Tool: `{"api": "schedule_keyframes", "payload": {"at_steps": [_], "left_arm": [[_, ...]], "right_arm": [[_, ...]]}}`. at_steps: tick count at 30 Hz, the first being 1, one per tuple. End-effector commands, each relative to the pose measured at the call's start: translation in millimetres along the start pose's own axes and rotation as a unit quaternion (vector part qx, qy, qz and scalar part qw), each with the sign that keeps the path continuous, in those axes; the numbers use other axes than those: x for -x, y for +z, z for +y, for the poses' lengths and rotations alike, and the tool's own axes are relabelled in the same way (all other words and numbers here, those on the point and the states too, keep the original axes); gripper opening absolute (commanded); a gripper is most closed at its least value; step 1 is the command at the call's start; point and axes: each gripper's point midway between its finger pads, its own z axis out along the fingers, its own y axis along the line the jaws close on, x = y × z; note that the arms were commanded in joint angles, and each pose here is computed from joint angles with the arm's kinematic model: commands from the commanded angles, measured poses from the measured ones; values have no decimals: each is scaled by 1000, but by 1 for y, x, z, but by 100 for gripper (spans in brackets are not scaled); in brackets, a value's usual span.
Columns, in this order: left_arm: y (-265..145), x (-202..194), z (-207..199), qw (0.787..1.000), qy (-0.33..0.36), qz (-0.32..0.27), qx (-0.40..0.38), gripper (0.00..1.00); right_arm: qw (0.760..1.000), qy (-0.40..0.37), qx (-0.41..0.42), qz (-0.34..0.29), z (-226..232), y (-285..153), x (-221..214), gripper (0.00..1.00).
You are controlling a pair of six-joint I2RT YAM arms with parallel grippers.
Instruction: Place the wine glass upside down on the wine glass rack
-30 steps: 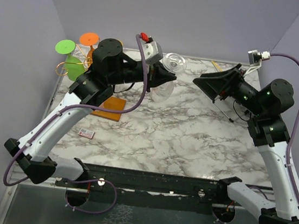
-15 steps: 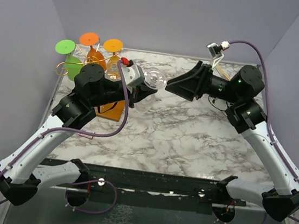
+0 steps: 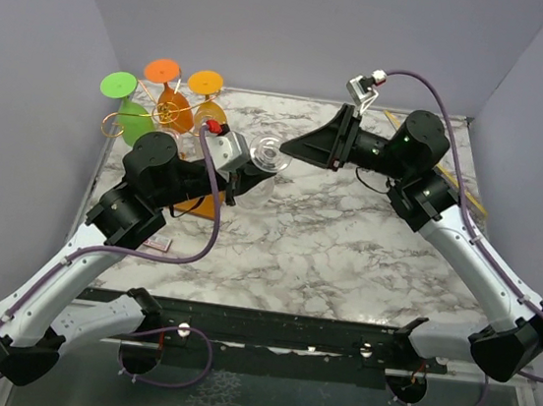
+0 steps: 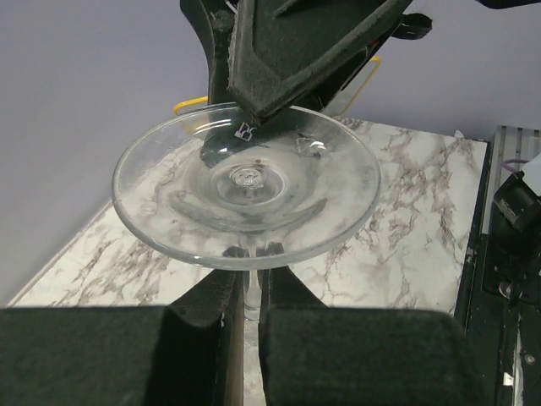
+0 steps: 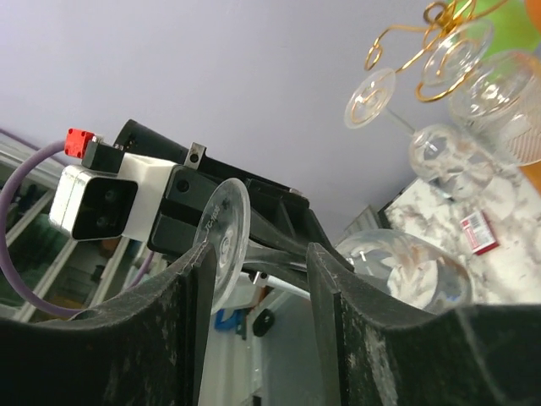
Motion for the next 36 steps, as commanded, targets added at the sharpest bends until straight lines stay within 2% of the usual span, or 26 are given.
{"api": "schedule_keyframes", "payload": {"at_steps": [1, 7, 9, 10, 12, 15, 19, 23, 27, 28, 32, 36], "left_arm": [[-6, 13, 4, 999, 13, -29, 17, 0], [-13, 4, 1, 999, -20, -17, 24, 0], [-15, 4, 0, 999, -38, -18, 30, 0], [-16, 3, 0, 998, -46, -17, 31, 3], [-17, 2, -1, 997, -63, -14, 36, 27], [-21, 1, -4, 994, -104, -6, 41, 53], [-27, 1, -13, 985, -170, 1, 39, 66], [-33, 3, -32, 970, -243, 7, 8, 73], [-33, 17, -36, 941, -337, -3, 14, 74], [-32, 21, -34, 930, -366, -5, 21, 71], [-20, 18, -27, 889, -455, 10, 51, 52], [-13, 18, -22, 875, -479, 20, 64, 49]], "right_arm": [[999, 21, 25, 16, 11, 11, -9, 47], [998, 47, 28, 41, 10, 20, -22, 17], [997, 56, 25, 44, 7, 21, -24, 4], [997, 61, 20, 44, 5, 22, -25, 1], [997, 66, 9, 37, 0, 22, -24, 1], [997, 66, -16, 24, -9, 21, -22, 1], [998, 58, -40, 4, -20, 18, -21, 1], [997, 38, -62, -16, -27, 14, -17, 1], [997, 18, -64, -23, -27, 13, -14, 1], [998, 14, -62, -24, -26, 12, -14, 1], [998, 3, -51, -25, -23, 9, -16, 1], [999, 0, -44, -21, -21, 7, -19, 1]]}}
